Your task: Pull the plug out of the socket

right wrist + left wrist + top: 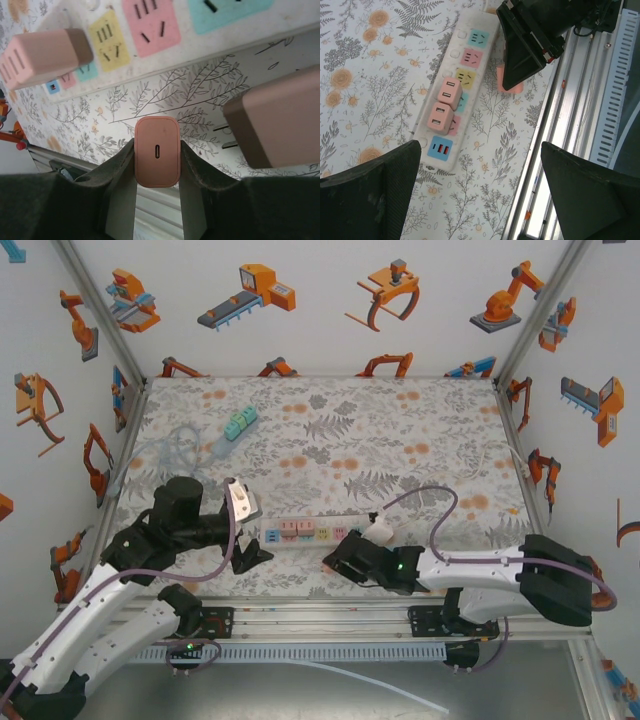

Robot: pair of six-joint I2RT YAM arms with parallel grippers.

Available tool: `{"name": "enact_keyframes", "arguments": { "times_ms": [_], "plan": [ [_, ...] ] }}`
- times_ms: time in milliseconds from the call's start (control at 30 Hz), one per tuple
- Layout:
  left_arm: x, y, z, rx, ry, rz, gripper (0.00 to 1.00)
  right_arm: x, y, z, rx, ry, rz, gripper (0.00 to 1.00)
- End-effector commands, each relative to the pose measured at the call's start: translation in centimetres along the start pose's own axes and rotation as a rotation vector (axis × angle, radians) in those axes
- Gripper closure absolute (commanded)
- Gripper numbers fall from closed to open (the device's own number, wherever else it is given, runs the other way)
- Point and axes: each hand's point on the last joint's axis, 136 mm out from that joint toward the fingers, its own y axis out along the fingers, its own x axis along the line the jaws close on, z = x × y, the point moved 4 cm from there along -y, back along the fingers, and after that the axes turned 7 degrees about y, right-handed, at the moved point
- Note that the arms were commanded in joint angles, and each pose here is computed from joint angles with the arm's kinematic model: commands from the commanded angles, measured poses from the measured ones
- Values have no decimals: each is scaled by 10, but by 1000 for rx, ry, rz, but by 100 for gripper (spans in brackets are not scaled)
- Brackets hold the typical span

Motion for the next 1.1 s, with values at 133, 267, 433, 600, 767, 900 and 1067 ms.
{"name": "enact_keyframes", "arguments": {
  "times_ms": [133, 267, 433, 600, 767, 900, 1067],
  "plan": [
    [0, 4, 3, 10, -6, 13, 3, -2, 6, -7, -54, 67, -39, 76],
    [0, 4, 4, 13, -7, 4, 3, -5, 8, -9, -60, 75, -28, 68],
    [1, 4, 5, 17, -12, -1, 3, -10, 7, -10, -67, 89, 5, 58],
    [2, 5, 6, 24, -14, -6, 3, -11, 3, -11, -69, 82, 30, 53],
    [2, 5, 7, 27, -18, -7, 3, -15, -2, -11, -62, 84, 71, 51],
    [3, 5, 7, 30, -17, -12, 3, -17, -10, -13, -63, 71, 101, 48],
    [4, 6, 7, 33, -23, -11, 3, -16, -20, -17, -67, 46, 112, 46]
  ]
}}
